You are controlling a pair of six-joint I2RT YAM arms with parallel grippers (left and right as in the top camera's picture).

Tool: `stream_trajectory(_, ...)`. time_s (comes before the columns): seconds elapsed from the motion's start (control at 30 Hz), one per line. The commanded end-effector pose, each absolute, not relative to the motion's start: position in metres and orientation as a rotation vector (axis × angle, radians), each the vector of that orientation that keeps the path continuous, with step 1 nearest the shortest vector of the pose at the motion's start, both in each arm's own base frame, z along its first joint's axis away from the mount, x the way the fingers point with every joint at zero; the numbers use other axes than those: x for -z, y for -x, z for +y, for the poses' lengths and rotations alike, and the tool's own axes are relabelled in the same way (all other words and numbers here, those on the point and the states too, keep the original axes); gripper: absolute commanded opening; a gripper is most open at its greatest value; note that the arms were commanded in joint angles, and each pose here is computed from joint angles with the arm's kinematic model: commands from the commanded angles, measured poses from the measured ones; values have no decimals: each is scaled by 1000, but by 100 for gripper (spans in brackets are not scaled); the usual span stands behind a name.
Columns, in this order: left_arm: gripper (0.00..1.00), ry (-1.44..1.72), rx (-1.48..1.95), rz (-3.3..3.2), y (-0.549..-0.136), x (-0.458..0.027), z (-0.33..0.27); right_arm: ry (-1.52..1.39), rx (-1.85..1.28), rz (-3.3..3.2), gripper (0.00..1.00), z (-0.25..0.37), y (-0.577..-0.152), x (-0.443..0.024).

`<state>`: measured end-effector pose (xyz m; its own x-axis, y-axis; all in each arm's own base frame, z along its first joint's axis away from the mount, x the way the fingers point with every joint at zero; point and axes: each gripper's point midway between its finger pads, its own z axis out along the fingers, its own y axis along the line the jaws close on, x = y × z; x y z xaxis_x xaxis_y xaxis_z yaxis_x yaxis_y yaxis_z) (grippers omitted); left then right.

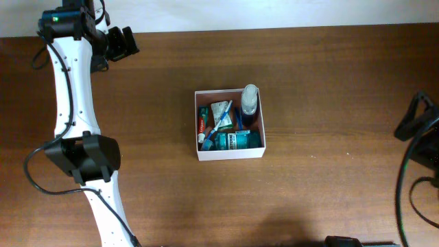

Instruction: Pack container

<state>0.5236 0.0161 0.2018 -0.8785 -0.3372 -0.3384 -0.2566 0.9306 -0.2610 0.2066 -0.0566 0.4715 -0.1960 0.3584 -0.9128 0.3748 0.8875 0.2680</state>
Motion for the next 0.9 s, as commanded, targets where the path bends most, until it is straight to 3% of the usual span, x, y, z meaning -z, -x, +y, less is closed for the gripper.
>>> stream_trajectory(0.0,99,416,288,2690,-524,-208,16,-559,15,1823,98,-57,-219,-430)
stream_trajectory(0.43,99,416,289,2690,-524,-208,16,-473,-76,1606,98,-53,-270,-318)
stream_trajectory(0.87,100,416,288,2690,-524,-208,16,-246,-126,1579,98,-24,-260,-272)
